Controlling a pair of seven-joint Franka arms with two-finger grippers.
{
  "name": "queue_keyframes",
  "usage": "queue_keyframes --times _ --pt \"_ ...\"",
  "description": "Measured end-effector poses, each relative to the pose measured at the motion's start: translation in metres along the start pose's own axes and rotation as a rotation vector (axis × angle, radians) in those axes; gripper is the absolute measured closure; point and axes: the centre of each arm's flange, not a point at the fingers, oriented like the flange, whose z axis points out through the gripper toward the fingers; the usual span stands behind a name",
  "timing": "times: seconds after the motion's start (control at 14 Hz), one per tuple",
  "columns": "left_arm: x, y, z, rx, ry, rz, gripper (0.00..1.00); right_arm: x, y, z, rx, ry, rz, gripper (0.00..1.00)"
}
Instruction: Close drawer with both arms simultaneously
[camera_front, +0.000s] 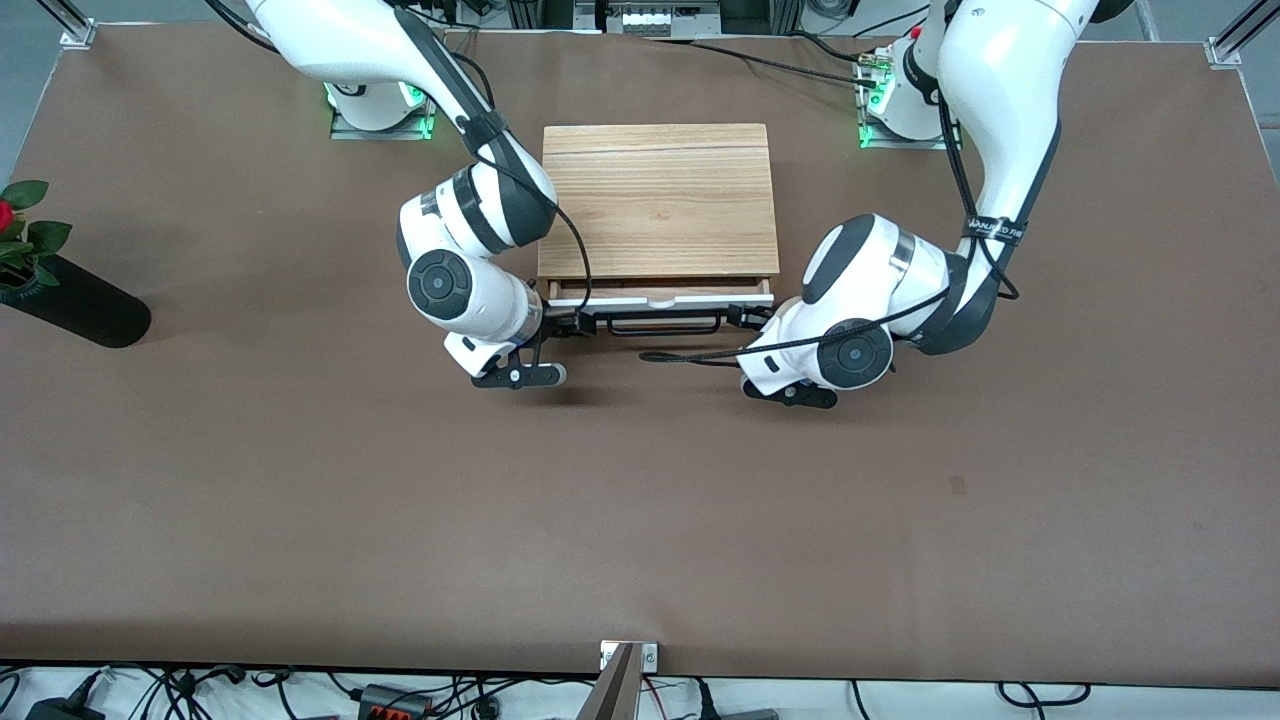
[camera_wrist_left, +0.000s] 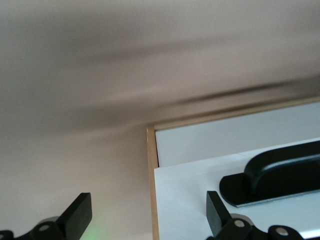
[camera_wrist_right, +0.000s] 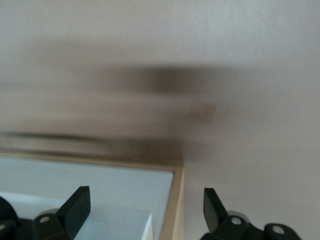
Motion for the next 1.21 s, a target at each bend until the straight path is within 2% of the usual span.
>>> queue_keyframes --times 0.14,0.64,0.79,1.07,1.21 --pt "0.001 0.003 0.015 0.013 -0.051 0.003 0.0 -0.007 -0.004 0.004 -0.015 -0.035 -0.009 0.0" --pt "0.004 0.002 0.022 0.012 -0.07 0.0 0.0 -0.01 -0.008 0.006 -0.028 -0.039 -0.021 0.0" --pt "0.003 0.0 0.023 0.015 -0.083 -0.001 0.0 -0.015 -0.01 0.008 -0.042 -0.068 -0.025 0.0" --pt "0.002 0.004 0.024 -0.059 -0.116 -0.011 0.0 -0.017 -0.008 0.008 -0.056 -0.091 -0.017 0.0" --pt "0.001 0.004 0.023 -0.07 -0.119 -0.012 0.0 -0.017 -0.008 0.008 -0.057 -0.095 -0.017 0.0"
